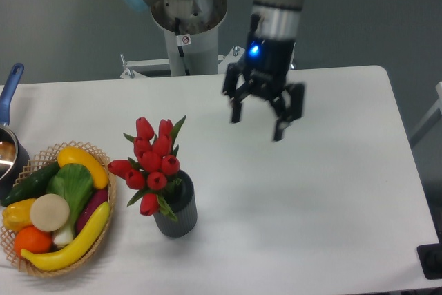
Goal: Insert the flowers into the vase
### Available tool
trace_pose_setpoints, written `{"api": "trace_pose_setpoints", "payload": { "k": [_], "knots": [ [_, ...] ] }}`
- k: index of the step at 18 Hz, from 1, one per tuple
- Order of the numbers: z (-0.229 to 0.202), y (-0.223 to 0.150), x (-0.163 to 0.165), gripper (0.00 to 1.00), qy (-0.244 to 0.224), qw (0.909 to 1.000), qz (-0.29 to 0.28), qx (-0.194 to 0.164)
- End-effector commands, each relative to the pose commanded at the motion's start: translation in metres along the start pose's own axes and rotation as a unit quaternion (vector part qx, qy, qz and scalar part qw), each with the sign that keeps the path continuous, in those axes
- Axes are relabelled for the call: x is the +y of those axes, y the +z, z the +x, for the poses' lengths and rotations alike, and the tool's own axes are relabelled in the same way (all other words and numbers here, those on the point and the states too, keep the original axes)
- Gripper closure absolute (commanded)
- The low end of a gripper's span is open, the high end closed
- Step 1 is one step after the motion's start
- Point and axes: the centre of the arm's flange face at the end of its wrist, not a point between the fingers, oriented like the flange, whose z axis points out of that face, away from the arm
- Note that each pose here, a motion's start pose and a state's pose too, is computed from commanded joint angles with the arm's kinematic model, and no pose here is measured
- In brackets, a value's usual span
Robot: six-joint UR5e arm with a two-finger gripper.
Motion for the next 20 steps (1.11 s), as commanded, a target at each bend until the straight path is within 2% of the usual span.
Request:
{"api": "trace_pose_setpoints", "payload": {
  "k": [2, 4, 9, 13, 20],
  "knots": [
    [-0.004, -0.006, 0.0, 0.0, 0.003, 0.9999, -0.014, -0.002],
    [-0.002, -0.013, 0.003, 0.0, 0.017, 0.9996, -0.019, 0.011],
    [-0.006, -0.037, 0.035, 0.0, 0.112, 0.9899, -0.068, 0.055],
    [-0.003, -0.05, 0.048, 0.0, 0.156, 0.9825, -0.072, 0.074],
    [0.0, -0.046, 0.055, 0.0, 0.161, 0.9794, -0.092, 0.079]
  ]
}}
